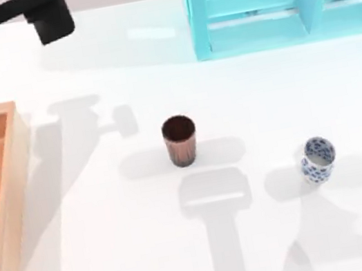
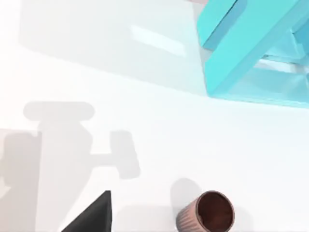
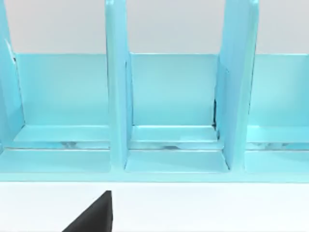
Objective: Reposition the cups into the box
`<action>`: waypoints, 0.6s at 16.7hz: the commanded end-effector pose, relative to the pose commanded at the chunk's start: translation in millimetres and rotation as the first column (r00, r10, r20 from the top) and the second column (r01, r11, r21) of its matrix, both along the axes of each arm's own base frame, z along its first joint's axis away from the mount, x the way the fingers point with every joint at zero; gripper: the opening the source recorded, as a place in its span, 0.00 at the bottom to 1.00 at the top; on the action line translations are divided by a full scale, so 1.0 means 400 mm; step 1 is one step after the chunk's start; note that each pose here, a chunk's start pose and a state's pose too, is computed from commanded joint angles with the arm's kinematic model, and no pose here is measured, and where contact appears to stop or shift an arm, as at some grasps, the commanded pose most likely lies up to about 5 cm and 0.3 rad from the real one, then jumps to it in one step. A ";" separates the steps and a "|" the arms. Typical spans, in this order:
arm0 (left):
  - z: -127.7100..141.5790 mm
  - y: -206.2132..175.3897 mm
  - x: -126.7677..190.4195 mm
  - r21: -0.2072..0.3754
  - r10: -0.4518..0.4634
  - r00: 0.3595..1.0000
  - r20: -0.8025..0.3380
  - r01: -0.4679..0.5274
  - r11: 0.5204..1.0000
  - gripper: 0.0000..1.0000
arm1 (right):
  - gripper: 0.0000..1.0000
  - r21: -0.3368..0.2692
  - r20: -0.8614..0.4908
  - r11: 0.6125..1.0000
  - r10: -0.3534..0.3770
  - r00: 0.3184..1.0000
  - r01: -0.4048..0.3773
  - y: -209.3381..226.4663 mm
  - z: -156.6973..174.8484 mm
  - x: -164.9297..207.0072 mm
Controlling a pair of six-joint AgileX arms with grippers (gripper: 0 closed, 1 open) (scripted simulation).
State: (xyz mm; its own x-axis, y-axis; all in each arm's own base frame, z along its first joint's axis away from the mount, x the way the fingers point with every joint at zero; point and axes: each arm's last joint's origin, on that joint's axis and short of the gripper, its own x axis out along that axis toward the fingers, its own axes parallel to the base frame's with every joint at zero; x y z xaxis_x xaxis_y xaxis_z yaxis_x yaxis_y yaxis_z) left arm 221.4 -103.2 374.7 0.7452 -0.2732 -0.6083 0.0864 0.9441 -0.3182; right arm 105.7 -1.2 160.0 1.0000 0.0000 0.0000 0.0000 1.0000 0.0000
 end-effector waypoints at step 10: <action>-0.121 -0.558 0.208 0.146 -0.006 0.877 -0.480 0.086 0.986 1.00 | 1.00 0.000 0.000 1.000 0.000 1.000 0.000 0.000 0.000 0.000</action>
State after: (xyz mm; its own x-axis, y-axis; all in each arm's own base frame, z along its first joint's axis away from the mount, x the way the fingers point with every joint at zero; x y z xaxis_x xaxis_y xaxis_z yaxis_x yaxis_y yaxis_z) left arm 304.6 -326.3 326.4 0.3431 -0.1709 -0.9236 0.0072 0.9838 -0.1793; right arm 105.7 -1.2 160.0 1.0000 0.0000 0.0000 0.0000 1.0000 0.0000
